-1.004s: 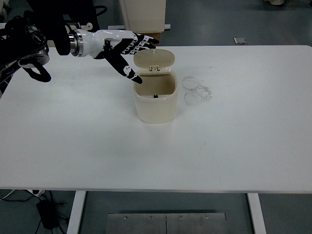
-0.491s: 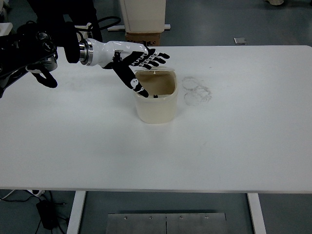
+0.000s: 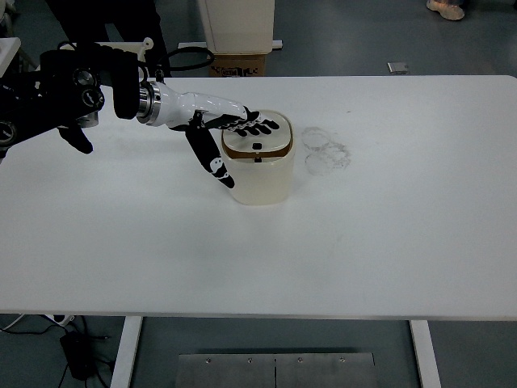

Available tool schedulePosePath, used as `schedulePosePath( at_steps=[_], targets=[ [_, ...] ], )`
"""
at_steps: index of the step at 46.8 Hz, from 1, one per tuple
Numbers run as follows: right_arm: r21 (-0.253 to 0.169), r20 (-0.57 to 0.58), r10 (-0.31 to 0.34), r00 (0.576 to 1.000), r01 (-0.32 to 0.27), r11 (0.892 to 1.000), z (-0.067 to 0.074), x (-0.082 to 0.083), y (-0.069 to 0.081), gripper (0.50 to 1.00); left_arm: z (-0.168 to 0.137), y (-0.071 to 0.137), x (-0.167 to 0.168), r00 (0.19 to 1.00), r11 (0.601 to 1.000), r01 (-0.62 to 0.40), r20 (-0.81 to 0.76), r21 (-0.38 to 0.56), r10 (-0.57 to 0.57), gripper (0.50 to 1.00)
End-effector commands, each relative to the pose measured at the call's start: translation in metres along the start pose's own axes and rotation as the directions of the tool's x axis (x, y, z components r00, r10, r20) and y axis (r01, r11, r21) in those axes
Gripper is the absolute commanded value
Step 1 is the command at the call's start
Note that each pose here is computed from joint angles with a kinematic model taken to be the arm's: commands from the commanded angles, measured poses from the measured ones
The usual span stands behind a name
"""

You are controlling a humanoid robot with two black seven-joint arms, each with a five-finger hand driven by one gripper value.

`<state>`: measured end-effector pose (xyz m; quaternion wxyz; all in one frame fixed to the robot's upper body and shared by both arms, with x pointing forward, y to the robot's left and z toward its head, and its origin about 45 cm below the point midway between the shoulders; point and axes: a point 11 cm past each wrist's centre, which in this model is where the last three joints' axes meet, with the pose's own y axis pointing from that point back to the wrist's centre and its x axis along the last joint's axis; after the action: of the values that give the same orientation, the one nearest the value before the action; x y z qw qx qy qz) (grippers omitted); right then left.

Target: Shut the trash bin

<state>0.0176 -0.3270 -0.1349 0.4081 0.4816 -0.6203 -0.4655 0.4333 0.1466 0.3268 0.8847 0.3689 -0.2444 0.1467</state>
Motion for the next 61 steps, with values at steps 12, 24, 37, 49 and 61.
schedulePosePath(
  at_steps=[12, 24, 37, 49, 61],
  targets=[
    [0.001, 0.000, 0.000, 1.000, 0.000, 1.000, 0.000, 0.000, 0.000, 0.993, 0.007, -0.005, -0.008, 0.999, 1.000, 0.027, 0.035, -0.007, -0.027, 1.000],
    [0.001, 0.000, 0.000, 1.000, 0.000, 1.000, 0.000, 0.000, 0.000, 0.993, 0.004, -0.006, -0.014, 0.998, 0.999, 0.042, 0.055, 0.007, -0.042, 1.000],
    [-0.001, 0.000, 0.000, 1.000, 0.000, 1.000, 0.000, 0.000, 0.000, 0.993, 0.003, -0.007, -0.015, 0.997, 0.999, 0.046, 0.058, 0.012, -0.047, 1.000],
    [0.001, 0.000, 0.000, 1.000, 0.000, 1.000, 0.000, 0.000, 0.000, 0.993, 0.002, -0.008, -0.020, 0.996, 0.998, 0.061, 0.060, 0.014, -0.062, 1.000],
    [0.001, 0.000, 0.000, 1.000, 0.000, 1.000, 0.000, 0.000, 0.000, 0.993, 0.003, -0.008, -0.019, 0.996, 0.998, 0.058, 0.072, 0.017, -0.059, 1.000]
  ],
)
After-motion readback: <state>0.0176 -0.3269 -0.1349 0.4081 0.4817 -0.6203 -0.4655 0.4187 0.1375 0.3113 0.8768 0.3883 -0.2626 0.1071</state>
